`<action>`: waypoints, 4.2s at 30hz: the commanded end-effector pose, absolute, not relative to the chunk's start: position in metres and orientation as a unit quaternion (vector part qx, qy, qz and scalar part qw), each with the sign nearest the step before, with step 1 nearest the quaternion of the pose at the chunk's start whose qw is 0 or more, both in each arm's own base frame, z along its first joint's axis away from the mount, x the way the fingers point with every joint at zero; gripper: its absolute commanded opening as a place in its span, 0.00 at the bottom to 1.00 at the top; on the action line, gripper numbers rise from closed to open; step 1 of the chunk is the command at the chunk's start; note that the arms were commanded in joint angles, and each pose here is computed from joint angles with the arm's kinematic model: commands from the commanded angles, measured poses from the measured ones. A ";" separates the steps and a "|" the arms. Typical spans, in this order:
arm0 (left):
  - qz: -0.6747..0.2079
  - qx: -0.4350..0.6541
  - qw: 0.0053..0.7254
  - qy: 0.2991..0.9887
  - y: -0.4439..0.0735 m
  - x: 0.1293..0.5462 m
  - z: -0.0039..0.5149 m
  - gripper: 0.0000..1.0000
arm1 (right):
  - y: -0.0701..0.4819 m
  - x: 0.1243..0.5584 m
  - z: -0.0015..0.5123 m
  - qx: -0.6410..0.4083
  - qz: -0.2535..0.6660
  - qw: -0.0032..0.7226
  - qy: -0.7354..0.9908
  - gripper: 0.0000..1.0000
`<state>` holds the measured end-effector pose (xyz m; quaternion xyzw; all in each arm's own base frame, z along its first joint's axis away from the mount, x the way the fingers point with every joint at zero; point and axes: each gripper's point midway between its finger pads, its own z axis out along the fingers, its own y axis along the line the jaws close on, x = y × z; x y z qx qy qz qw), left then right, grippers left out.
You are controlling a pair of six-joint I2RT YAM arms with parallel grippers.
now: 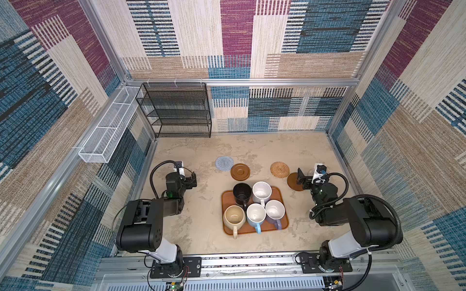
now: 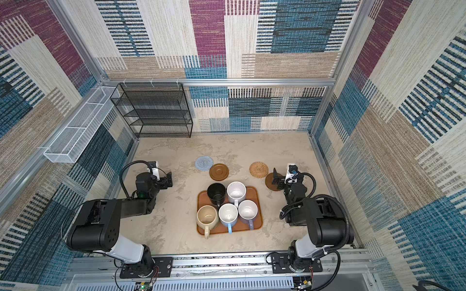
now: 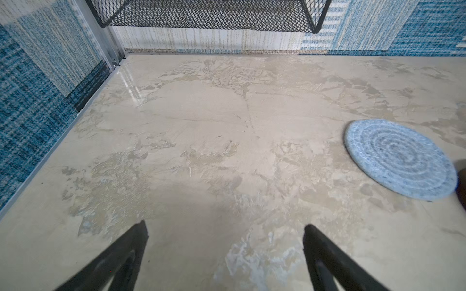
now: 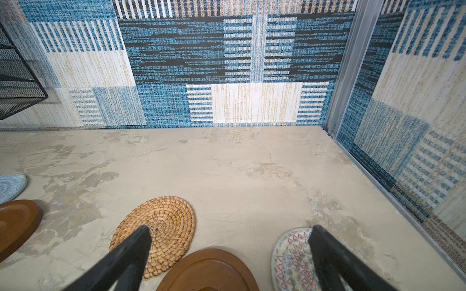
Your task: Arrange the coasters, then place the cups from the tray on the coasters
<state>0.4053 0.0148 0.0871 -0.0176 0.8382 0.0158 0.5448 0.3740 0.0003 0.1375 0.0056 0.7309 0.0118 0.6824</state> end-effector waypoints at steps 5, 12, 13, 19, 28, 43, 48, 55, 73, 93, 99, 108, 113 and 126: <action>0.006 -0.005 0.555 0.832 0.010 0.404 0.093 0.98 | 0.001 0.376 0.144 0.000 0.011 0.690 0.723 1.00; 0.007 -0.004 0.557 0.830 0.010 0.405 0.093 0.98 | 0.001 0.376 0.144 0.001 0.011 0.691 0.723 1.00; 0.007 -0.004 0.556 0.831 0.010 0.404 0.093 0.98 | 0.001 0.376 0.144 0.001 0.011 0.691 0.723 1.00; 0.007 -0.004 0.556 0.831 0.010 0.404 0.092 0.98 | 0.001 0.375 0.144 0.001 0.011 0.690 0.724 1.00; 0.006 -0.004 0.556 0.831 0.010 0.404 0.092 0.98 | 0.001 0.376 0.144 0.001 0.011 0.690 0.723 1.00; 0.007 -0.005 0.557 0.831 0.011 0.404 0.093 0.98 | 0.001 0.375 0.144 0.001 0.011 0.691 0.723 1.00; -0.008 0.018 0.564 0.826 0.001 0.402 0.095 0.99 | 0.004 0.373 0.148 -0.008 0.015 0.694 0.719 1.00; 0.008 0.011 0.594 0.804 0.003 0.387 0.123 0.98 | 0.009 0.361 0.168 -0.022 0.019 0.713 0.701 1.00; -0.289 -0.245 0.585 0.717 -0.021 0.335 0.217 0.98 | 0.019 0.334 0.236 0.155 0.220 0.645 0.715 1.00; -0.140 -0.090 0.386 0.907 -0.104 0.410 0.168 0.95 | 0.040 0.403 0.252 0.094 0.228 0.611 0.752 0.99; -0.119 -0.063 0.311 0.941 -0.131 0.441 0.127 0.85 | 0.071 0.432 0.244 0.040 0.188 0.586 0.787 0.98; -0.099 -0.053 0.251 0.961 -0.147 0.483 0.082 0.83 | 0.189 0.443 0.206 -0.190 0.224 0.496 0.818 1.00; -0.088 -0.045 0.230 0.968 -0.151 0.497 0.066 0.80 | 0.231 0.445 0.188 -0.225 0.244 0.467 0.820 1.00; -0.029 -0.021 0.187 0.982 -0.157 0.509 0.031 0.71 | 0.250 0.452 0.161 -0.235 0.235 0.440 0.834 1.00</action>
